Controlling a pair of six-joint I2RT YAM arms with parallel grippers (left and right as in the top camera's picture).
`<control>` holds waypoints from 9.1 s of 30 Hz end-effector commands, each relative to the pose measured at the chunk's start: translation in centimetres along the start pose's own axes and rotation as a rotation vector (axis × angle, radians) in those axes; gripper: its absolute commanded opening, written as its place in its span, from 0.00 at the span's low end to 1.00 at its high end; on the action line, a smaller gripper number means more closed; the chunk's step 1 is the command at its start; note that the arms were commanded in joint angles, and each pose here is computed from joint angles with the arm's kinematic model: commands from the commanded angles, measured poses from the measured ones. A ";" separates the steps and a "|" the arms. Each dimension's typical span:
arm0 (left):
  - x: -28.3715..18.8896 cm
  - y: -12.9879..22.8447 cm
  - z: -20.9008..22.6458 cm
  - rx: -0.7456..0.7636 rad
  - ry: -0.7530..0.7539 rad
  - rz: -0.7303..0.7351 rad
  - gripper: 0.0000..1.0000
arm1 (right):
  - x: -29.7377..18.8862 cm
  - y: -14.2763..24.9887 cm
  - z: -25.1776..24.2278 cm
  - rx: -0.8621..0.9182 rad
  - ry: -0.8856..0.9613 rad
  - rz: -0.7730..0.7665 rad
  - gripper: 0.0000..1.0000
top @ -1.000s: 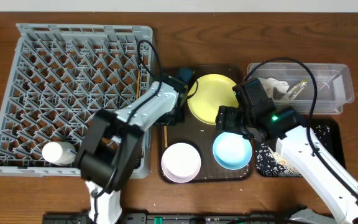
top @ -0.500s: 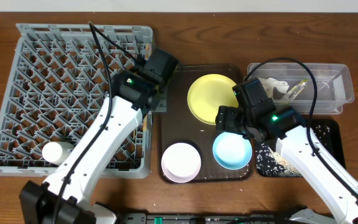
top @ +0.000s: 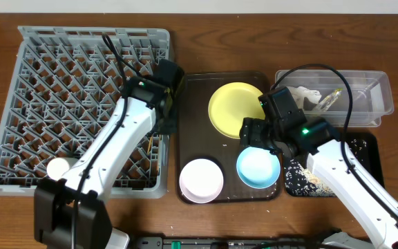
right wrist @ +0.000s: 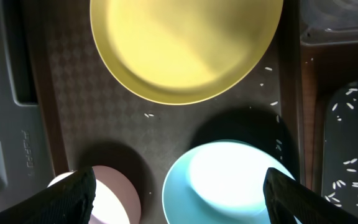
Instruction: Sort waste into correct bins and load items into the dishwasher
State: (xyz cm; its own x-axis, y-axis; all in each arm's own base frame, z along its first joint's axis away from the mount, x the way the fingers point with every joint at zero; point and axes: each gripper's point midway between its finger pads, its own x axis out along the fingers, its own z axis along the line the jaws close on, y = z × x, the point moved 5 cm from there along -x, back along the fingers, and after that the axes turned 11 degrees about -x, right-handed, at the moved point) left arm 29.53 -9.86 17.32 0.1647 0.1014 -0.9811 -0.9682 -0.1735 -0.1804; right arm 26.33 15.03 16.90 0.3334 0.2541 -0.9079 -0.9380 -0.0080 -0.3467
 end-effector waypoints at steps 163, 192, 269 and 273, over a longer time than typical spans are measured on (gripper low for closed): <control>3.4 -6.0 6.4 0.114 -0.967 -0.585 0.10 | -7.7 -2.6 -9.5 0.268 0.118 -0.250 0.92; -3.1 4.9 -11.6 0.155 0.447 -0.162 0.53 | -7.6 -2.3 -9.5 0.270 0.122 -0.236 0.93; 2.0 -8.8 14.1 -0.098 -1.079 -0.393 0.08 | -7.6 -2.3 -9.5 0.269 0.121 -0.238 0.95; 1.4 -8.9 14.4 -0.076 -1.136 -0.407 0.08 | -7.6 -2.3 -9.5 0.269 0.121 -0.238 0.96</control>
State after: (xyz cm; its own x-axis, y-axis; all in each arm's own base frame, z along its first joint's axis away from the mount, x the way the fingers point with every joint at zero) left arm 35.95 5.67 18.91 0.1703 0.9432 -0.2854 -0.8400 -0.0124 -0.5424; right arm 26.82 4.49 21.97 0.5235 0.1213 -0.8434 -0.8304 0.2941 -0.4732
